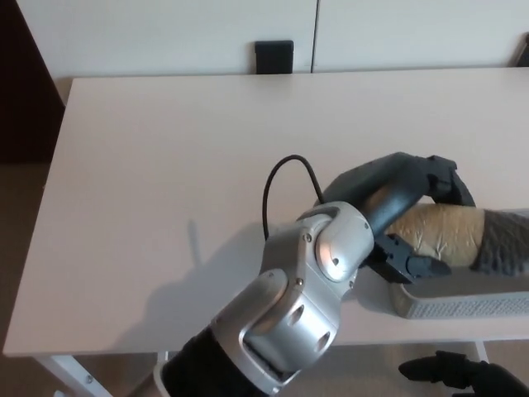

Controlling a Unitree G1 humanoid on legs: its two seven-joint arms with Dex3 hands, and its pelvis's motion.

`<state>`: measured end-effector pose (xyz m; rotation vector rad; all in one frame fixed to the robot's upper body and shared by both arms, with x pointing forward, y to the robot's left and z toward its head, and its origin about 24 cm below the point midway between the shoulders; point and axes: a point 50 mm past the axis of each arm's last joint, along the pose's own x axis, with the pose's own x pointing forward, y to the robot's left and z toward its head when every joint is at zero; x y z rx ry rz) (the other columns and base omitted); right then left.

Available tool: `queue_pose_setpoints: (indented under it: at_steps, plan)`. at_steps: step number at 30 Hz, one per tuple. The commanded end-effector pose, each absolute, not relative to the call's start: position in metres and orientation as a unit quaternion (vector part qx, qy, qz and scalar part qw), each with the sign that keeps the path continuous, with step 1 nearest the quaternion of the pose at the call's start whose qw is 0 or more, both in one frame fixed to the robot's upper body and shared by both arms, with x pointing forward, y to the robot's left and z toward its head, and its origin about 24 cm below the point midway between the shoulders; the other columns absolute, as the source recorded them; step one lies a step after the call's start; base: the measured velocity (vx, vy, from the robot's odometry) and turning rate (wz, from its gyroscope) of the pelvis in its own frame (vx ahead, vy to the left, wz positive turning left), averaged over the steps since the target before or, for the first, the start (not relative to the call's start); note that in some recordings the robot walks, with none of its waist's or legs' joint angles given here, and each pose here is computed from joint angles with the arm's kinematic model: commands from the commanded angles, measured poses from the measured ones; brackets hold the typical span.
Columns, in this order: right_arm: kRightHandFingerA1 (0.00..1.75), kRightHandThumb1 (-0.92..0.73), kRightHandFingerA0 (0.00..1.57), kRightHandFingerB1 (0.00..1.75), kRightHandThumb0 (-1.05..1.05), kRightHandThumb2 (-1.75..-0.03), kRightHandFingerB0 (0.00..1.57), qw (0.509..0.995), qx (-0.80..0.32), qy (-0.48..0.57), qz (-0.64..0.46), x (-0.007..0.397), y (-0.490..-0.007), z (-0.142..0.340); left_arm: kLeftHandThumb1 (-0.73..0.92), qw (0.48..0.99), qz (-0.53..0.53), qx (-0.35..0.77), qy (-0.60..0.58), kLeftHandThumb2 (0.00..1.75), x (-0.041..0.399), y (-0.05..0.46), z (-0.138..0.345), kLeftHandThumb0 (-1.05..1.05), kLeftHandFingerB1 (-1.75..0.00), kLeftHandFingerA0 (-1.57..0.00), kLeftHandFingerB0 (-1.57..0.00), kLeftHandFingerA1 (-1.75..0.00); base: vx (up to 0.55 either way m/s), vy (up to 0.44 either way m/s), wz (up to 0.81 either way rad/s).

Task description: The robot walks towards a desk on which a shovel is kept on the left hand side and a container is kept on the right hand side. The robot picks up the shovel using its left hand and places it in the container.

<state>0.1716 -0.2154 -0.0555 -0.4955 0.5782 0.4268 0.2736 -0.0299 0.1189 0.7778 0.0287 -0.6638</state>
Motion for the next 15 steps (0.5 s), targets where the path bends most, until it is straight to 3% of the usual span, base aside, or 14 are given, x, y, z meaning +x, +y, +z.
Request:
queue_pose_setpoints:
  at_steps: [1,3,4,5,8,9,10,11,12,13,14,15]
  plan:
    - [0.49,-0.58,0.76,0.39,-0.41,-0.57,0.44,0.901,-0.255,0.285,0.203,0.171,-0.219,-0.054,0.70,0.871,-0.305,0.385,0.035,0.73,0.273,-0.023,0.120,-0.26,-1.21,-0.81,-0.75,-1.59,0.00,0.000,0.00]
    - [0.49,-0.58,0.75,0.39,-0.41,-0.57,0.43,0.901,-0.253,0.289,0.203,0.171,-0.219,-0.054,0.71,0.871,-0.297,0.391,0.035,0.76,0.274,-0.022,0.120,-0.22,-1.26,-0.78,-0.71,-1.61,0.00,0.000,0.00]
    - [0.49,-0.58,0.75,0.39,-0.41,-0.57,0.43,0.901,-0.252,0.289,0.203,0.170,-0.219,-0.054,0.68,0.872,-0.295,0.390,0.037,0.74,0.274,-0.021,0.120,-0.20,-1.28,-0.84,-0.72,-1.61,0.00,0.000,0.00]
    - [0.48,-0.57,0.75,0.39,-0.41,-0.57,0.43,0.900,-0.254,0.290,0.205,0.170,-0.220,-0.055,0.70,0.872,-0.292,0.392,0.037,0.70,0.275,-0.020,0.120,-0.21,-1.19,-0.75,-0.71,-1.63,0.00,0.000,0.00]
    - [0.49,-0.58,0.75,0.39,-0.41,-0.57,0.43,0.899,-0.257,0.289,0.208,0.170,-0.220,-0.054,0.69,0.874,-0.285,0.392,0.043,0.70,0.277,-0.018,0.121,-0.20,-1.20,-0.74,-0.70,-1.62,0.00,0.000,0.00]
    - [0.49,-0.57,0.76,0.39,-0.42,-0.57,0.44,0.898,-0.260,0.288,0.207,0.171,-0.220,-0.054,0.71,0.877,-0.277,0.391,0.046,0.68,0.279,-0.017,0.122,-0.21,-1.08,-0.72,-0.70,-1.54,0.00,0.000,0.00]
    - [0.49,-0.58,0.75,0.39,-0.40,-0.57,0.44,0.901,-0.252,0.288,0.205,0.171,-0.220,-0.054,0.77,0.874,-0.264,0.404,0.048,0.61,0.281,-0.015,0.122,-0.27,-0.55,-0.73,-0.67,-1.06,0.00,0.000,0.00]
    - [0.49,-0.58,0.76,0.39,-0.40,-0.57,0.44,0.900,-0.255,0.289,0.206,0.171,-0.220,-0.054,0.77,0.875,-0.260,0.407,0.041,0.63,0.282,-0.015,0.123,-0.27,-0.55,-0.76,-0.68,-1.13,0.00,0.000,0.00]
    - [0.49,-0.58,0.77,0.39,-0.40,-0.57,0.44,0.899,-0.258,0.288,0.206,0.171,-0.220,-0.054,0.76,0.869,-0.251,0.426,0.017,0.62,0.283,-0.013,0.123,-0.26,-0.51,-0.81,-0.67,-0.94,0.00,0.000,0.00]
    - [0.49,-0.58,0.75,0.40,-0.39,-0.57,0.43,0.900,-0.252,0.288,0.207,0.171,-0.220,-0.054,0.75,0.867,-0.241,0.436,-0.001,0.61,0.283,-0.011,0.123,-0.26,-0.50,-0.85,-0.68,-0.87,0.00,0.000,0.00]
    - [0.49,-0.59,0.73,0.40,-0.39,-0.57,0.43,0.901,-0.247,0.290,0.207,0.169,-0.221,-0.054,0.74,0.866,-0.232,0.443,-0.008,0.62,0.283,-0.011,0.122,-0.26,-0.55,-0.84,-0.75,-1.16,0.00,0.000,0.00]
    - [0.48,-0.59,0.73,0.39,-0.41,-0.57,0.43,0.899,-0.253,0.292,0.208,0.169,-0.221,-0.054,0.71,0.862,-0.213,0.460,-0.026,0.61,0.284,-0.011,0.121,-0.28,-0.57,-0.89,-0.76,-1.17,0.00,0.000,0.00]
